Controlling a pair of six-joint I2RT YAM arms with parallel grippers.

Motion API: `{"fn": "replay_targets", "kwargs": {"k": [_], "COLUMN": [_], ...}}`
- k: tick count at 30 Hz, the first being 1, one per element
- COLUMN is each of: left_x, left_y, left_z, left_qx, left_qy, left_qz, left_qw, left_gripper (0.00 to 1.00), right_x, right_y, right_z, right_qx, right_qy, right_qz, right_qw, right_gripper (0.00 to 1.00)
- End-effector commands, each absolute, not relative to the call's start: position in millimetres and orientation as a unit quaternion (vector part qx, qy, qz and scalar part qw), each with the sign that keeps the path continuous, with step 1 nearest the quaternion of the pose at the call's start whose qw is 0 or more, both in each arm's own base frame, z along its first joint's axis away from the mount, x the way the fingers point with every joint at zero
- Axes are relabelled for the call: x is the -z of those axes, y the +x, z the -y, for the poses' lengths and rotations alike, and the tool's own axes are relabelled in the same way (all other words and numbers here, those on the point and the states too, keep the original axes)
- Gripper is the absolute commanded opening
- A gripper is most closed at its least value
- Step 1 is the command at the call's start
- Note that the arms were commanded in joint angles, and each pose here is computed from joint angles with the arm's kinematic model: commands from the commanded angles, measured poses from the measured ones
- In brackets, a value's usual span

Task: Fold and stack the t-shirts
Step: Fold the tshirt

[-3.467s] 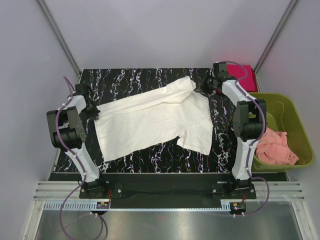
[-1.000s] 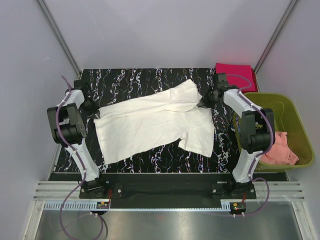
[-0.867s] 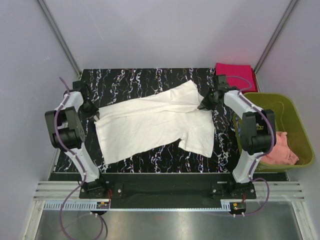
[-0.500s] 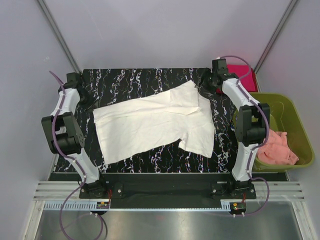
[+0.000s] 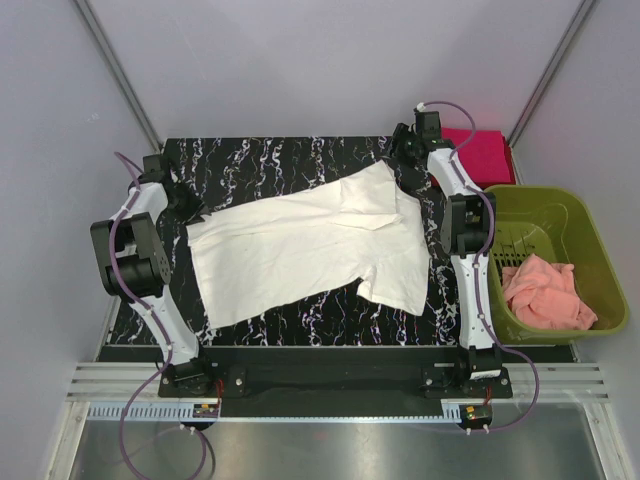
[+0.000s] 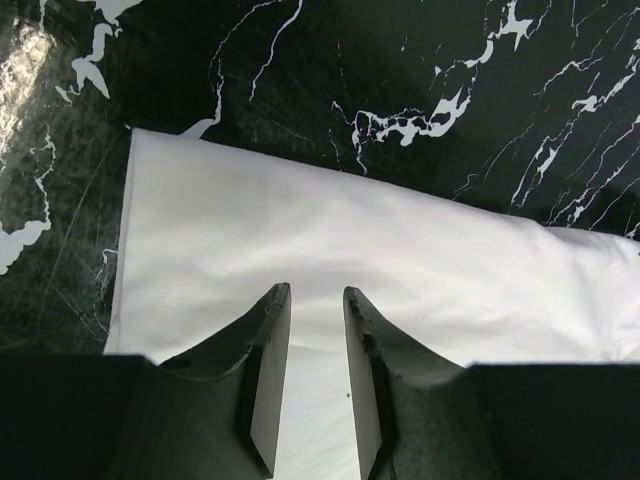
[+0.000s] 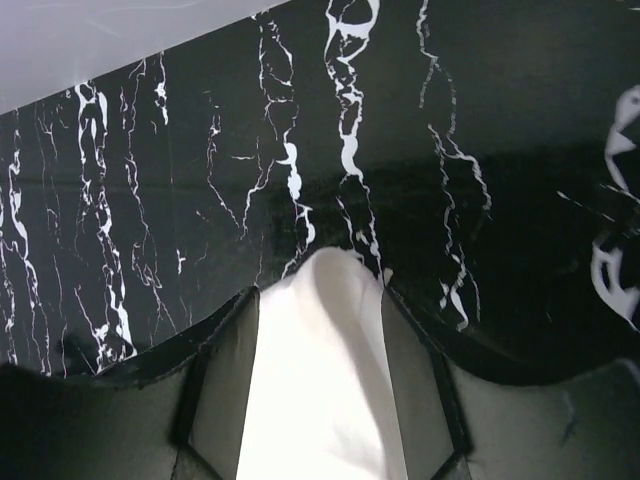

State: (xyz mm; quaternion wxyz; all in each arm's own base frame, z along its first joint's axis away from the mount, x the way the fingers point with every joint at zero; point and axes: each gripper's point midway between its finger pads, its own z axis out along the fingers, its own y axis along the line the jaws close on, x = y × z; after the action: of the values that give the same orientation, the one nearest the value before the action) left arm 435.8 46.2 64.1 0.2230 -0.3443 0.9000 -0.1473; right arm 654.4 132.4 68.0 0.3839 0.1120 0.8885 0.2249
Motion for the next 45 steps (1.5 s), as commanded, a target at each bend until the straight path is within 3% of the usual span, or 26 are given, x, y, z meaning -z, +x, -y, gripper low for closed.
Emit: {"fn": "replay_targets", "kwargs": {"k": [1,10,17,20,32,33,37,41,45], "left_x": [-69.8,-50.8,-25.6,-23.2,-15.0,-12.7,-13.0,-13.6,-12.8], "left_y": [461.2,460.7,449.7,447.8,442.3,439.9,438.8,435.4,438.0], "left_z": [-47.1,-51.6,-61.4,-61.9,-61.2,-60.2,-62.4,-64.0,-63.2], "left_qx": [0.168,0.161,0.150,0.151,0.155,0.155,0.151,0.146,0.150], "left_qy": [-0.327,-0.342,-0.363,-0.364,-0.368,-0.366,-0.370,-0.368,-0.373], "left_qz": [-0.896,-0.900,-0.903,-0.903,-0.903,-0.904,-0.903,-0.905,-0.902], "left_qw": [0.248,0.215,0.175,0.173,0.161,0.156,0.155,0.157,0.158], "left_gripper": [0.33,0.32,0.31,0.31,0.31,0.31,0.29,0.29,0.29], "right_x": [-89.8,-71.1,-66.9,-67.2,-48.6,-47.7,-60.6,-86.7,-93.3], "right_y": [668.2,668.6,671.5,672.3,675.2,676.2,688.6,696.5,700.9], "right_z": [-148.3,-161.2,-160.4,-159.8,-157.3,-157.0,-137.3,-102.0,-95.8], "right_qx": [-0.266,-0.309,-0.310,-0.310,-0.311,-0.311,-0.272,-0.205,-0.202], "right_qy": [0.089,0.102,0.117,0.123,0.152,0.155,0.183,0.218,0.229], "right_qz": [-0.870,-0.863,-0.861,-0.860,-0.860,-0.859,-0.851,-0.837,-0.830], "right_qw": [0.405,0.386,0.386,0.386,0.375,0.376,0.410,0.459,0.466], "right_gripper": [0.59,0.46,0.42,0.33,0.33,0.31,0.00,0.00,0.00]}}
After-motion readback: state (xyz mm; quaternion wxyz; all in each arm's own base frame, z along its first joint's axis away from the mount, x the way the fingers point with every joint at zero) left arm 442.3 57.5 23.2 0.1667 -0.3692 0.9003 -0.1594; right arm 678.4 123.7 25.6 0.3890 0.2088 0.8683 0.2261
